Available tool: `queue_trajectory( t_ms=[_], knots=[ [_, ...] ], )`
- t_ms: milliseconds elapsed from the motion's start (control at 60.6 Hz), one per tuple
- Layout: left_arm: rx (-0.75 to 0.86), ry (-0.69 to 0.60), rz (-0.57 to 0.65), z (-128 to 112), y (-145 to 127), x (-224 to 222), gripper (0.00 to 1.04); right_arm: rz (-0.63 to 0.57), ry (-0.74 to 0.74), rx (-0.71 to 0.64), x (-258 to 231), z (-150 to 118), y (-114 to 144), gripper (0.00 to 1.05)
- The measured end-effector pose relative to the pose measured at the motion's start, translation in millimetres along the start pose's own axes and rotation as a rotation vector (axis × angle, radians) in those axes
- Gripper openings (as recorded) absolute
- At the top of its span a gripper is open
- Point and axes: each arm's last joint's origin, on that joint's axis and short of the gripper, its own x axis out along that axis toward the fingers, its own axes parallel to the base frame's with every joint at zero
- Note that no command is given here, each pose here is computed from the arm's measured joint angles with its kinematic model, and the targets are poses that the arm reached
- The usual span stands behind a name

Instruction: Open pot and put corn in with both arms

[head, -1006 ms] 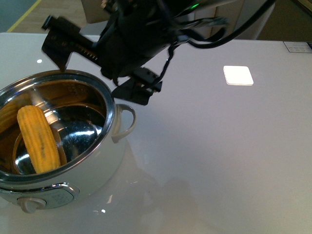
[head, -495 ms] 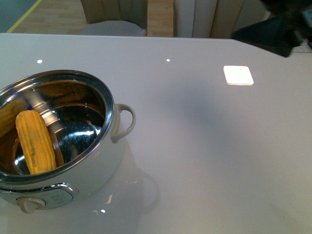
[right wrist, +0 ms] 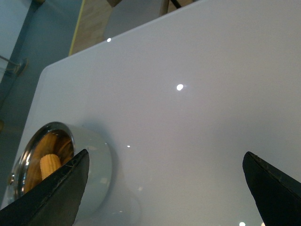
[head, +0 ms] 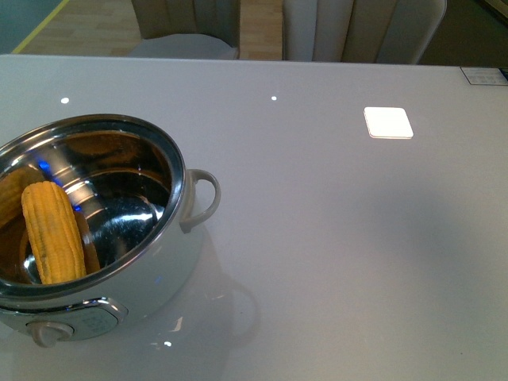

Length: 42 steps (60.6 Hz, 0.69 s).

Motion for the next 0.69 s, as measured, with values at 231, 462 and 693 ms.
queue_trajectory(
  t_ms=[231,462,693],
  knots=[
    [0.0,0.0,0.0,0.0,0.0,0.0,0.98,-0.05,-0.105,-0.059,-29.8,8.1,-9.6,0.94],
    [0.0,0.0,0.0,0.0,0.0,0.0,0.98,-0.237,-0.564,-0.403,-39.2,-29.9,-9.5,0.5],
    [0.0,0.0,0.0,0.0,0.0,0.0,0.98,-0.245,-0.553,-0.422,-43.4,-61.7,-4.3,0.09]
  ],
)
